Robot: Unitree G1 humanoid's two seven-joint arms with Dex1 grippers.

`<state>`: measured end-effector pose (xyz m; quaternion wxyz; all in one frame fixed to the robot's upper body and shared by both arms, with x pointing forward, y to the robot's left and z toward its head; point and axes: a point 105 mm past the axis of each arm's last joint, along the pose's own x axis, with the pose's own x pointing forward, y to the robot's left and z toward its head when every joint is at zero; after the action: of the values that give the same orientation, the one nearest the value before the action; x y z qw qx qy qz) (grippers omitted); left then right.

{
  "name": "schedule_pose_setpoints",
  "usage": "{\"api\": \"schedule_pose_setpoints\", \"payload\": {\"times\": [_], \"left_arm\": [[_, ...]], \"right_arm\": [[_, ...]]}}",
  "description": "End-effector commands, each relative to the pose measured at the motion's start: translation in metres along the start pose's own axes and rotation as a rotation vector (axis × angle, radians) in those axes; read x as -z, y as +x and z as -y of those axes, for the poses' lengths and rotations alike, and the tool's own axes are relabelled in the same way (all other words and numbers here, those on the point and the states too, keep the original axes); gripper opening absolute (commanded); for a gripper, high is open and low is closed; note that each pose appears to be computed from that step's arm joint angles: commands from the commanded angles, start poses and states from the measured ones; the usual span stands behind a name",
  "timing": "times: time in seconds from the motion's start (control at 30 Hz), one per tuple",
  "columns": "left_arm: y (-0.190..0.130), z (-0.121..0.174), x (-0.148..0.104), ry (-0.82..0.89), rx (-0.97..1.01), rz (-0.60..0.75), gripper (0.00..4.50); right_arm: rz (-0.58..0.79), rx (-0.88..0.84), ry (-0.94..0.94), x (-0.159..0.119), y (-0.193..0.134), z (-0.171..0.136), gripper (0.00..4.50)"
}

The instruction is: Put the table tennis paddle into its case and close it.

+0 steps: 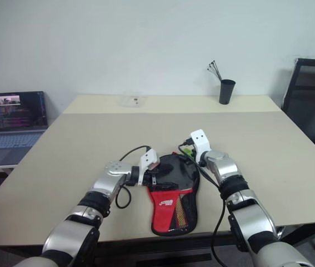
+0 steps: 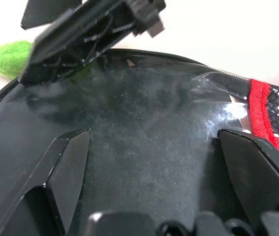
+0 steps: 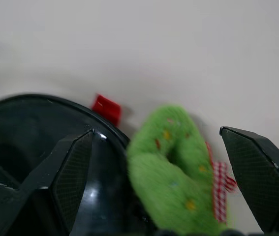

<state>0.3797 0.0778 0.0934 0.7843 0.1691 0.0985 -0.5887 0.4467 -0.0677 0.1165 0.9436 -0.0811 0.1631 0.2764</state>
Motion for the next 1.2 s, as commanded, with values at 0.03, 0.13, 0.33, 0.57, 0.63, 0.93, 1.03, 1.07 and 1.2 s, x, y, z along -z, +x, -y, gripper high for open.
{"api": "schedule_pose_setpoints", "payload": {"times": [0.03, 0.13, 0.33, 0.57, 0.63, 0.93, 1.03, 1.07, 1.2], "left_arm": [[0.003, 0.004, -0.001, 0.012, 0.020, -0.006, 4.48], [0.003, 0.005, -0.001, 0.015, 0.023, -0.006, 4.48], [0.007, 0.008, -0.003, 0.032, 0.050, -0.008, 4.50], [0.015, 0.013, -0.007, 0.049, 0.084, -0.005, 4.50], [0.017, 0.014, -0.007, 0.049, 0.092, -0.004, 4.50], [0.017, 0.016, -0.004, 0.041, 0.099, -0.002, 4.50], [0.019, 0.011, -0.019, 0.028, 0.079, 0.051, 4.50], [0.020, 0.010, -0.024, 0.023, 0.077, 0.070, 4.50], [0.025, 0.011, -0.024, 0.032, 0.098, 0.052, 4.50]], "right_arm": [[0.056, 0.017, -0.007, -0.018, 0.001, 0.003, 4.50], [0.051, 0.026, 0.008, -0.014, 0.003, 0.004, 4.50], [0.044, 0.057, 0.061, -0.010, 0.003, 0.010, 2.53], [0.041, 0.060, 0.107, -0.006, 0.003, 0.010, 0.28], [0.041, 0.057, 0.118, -0.006, 0.003, 0.009, 0.01], [0.052, 0.065, 0.216, -0.005, 0.001, 0.013, 0.01], [0.056, 0.076, 0.244, -0.006, 0.000, 0.015, 0.01], [0.057, 0.080, 0.255, -0.006, 0.000, 0.016, 0.01], [0.069, 0.108, 0.344, -0.006, -0.001, 0.020, 0.01]]}}
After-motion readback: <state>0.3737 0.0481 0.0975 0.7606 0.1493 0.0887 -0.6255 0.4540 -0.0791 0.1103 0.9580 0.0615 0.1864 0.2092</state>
